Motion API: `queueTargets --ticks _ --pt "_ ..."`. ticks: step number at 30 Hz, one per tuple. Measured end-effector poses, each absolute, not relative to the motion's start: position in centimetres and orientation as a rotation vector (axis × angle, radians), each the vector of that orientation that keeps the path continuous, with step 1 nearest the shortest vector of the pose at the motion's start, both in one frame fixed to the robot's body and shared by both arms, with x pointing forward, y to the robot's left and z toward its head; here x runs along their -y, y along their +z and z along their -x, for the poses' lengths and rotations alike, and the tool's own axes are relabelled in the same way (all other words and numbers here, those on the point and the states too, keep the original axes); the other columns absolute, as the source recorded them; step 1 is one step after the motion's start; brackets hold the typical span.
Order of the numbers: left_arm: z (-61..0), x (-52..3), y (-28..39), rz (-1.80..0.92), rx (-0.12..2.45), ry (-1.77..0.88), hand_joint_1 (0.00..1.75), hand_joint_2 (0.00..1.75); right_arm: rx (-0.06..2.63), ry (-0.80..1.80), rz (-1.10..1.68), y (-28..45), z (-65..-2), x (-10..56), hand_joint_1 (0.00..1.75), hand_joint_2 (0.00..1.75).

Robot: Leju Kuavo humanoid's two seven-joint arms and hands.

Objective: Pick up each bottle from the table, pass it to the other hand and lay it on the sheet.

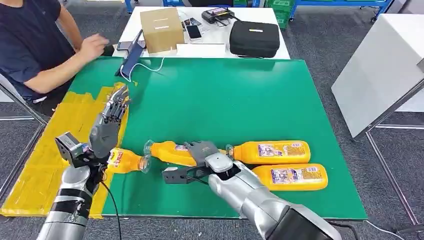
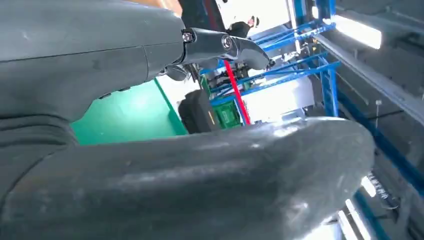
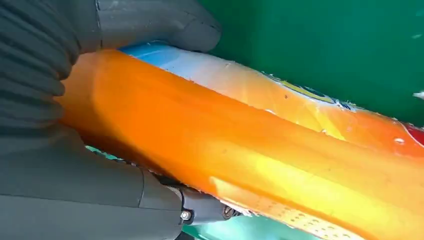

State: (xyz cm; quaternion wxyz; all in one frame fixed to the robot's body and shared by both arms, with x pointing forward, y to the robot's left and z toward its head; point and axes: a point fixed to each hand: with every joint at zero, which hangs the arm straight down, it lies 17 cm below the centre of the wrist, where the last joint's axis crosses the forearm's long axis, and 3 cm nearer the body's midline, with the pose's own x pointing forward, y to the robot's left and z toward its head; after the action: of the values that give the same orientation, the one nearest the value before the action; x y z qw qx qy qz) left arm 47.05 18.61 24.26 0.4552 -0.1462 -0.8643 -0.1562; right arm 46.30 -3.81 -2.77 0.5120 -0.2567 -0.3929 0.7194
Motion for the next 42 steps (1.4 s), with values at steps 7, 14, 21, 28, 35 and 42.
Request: queueTargets --ticks 7,14,21,28,35,42 --pt "-45.8 -21.6 24.4 0.568 2.061 -0.103 0.0 1.75 1.261 1.344 0.536 1.4 -49.5 4.0 1.75 1.75" --pt "-43.3 -23.4 23.3 0.698 1.99 0.054 0.0 1.75 1.692 0.667 0.187 11.0 -49.6 4.2 1.75 1.75" --pt "-41.5 -23.3 22.8 0.726 1.981 0.078 0.0 1.75 1.88 0.433 0.152 18.2 -48.2 6.9 1.75 1.75" --pt "-40.7 -22.6 22.9 0.722 1.981 0.055 0.0 1.75 1.979 0.369 0.149 21.0 -46.7 7.8 1.75 1.75" --pt "-38.2 -18.1 23.3 0.741 1.971 -0.03 0.0 1.75 2.017 0.541 0.134 21.5 -43.1 2.7 1.75 1.75" --pt "-36.6 -14.8 24.6 0.803 1.984 -0.082 0.0 1.75 2.027 0.652 0.064 21.3 -40.4 -1.7 1.75 1.75"
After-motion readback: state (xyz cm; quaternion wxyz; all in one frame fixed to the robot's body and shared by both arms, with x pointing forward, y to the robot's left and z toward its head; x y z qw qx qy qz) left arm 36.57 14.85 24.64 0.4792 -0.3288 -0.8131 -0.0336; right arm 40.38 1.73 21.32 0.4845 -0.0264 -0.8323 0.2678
